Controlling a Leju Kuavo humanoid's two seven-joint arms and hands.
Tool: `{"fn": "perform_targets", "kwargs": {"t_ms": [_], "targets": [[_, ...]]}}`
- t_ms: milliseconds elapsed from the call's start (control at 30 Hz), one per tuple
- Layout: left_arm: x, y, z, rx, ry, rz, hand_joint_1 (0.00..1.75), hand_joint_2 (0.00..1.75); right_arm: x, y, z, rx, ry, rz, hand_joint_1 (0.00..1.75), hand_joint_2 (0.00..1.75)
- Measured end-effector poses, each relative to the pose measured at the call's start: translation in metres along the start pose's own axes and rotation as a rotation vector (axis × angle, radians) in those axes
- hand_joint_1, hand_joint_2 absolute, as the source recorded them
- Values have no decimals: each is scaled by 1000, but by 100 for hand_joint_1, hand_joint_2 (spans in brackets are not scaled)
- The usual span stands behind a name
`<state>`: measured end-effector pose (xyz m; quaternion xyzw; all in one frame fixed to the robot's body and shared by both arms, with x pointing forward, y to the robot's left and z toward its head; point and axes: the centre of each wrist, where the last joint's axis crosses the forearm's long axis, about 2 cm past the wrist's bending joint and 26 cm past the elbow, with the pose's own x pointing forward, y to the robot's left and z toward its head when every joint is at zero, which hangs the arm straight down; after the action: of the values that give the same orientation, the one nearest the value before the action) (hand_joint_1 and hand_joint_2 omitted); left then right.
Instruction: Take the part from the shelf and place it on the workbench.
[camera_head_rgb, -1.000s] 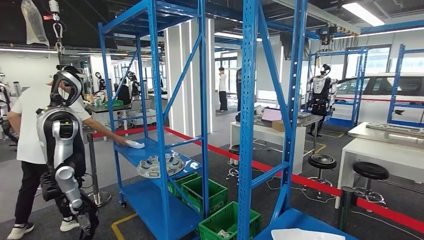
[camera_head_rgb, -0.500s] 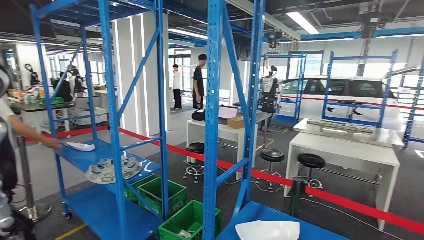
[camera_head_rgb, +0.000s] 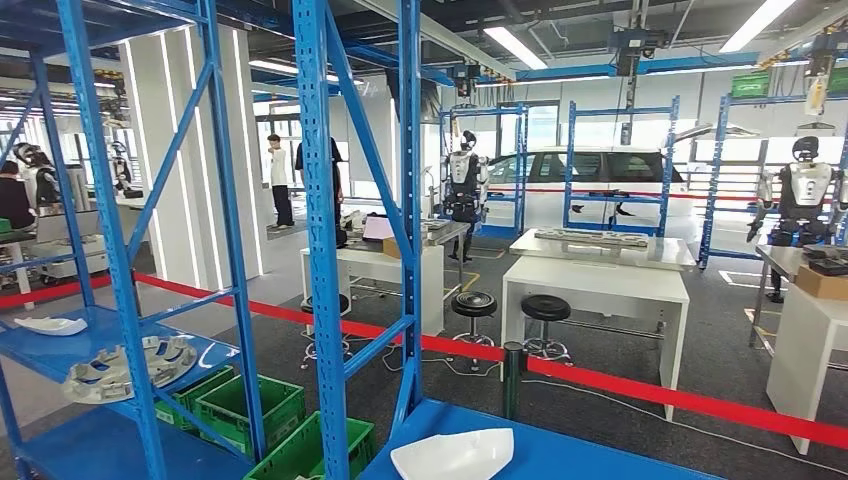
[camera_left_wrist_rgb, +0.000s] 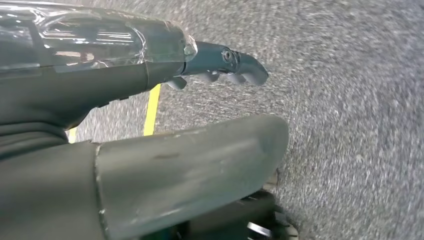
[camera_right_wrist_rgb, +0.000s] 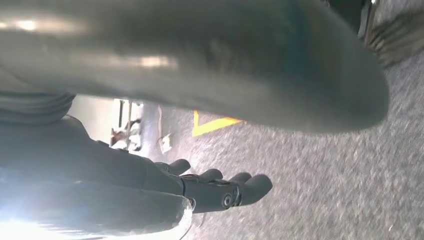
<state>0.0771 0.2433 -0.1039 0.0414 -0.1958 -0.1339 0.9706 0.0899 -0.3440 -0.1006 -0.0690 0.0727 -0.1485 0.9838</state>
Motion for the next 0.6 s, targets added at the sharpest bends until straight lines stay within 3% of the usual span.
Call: {"fn": "perform_targets", "kwargs": {"t_ms": [600], "targets": [[-6, 1, 1, -24, 39, -71, 0, 0, -6, 11, -1, 8, 14, 64, 0, 0]]}}
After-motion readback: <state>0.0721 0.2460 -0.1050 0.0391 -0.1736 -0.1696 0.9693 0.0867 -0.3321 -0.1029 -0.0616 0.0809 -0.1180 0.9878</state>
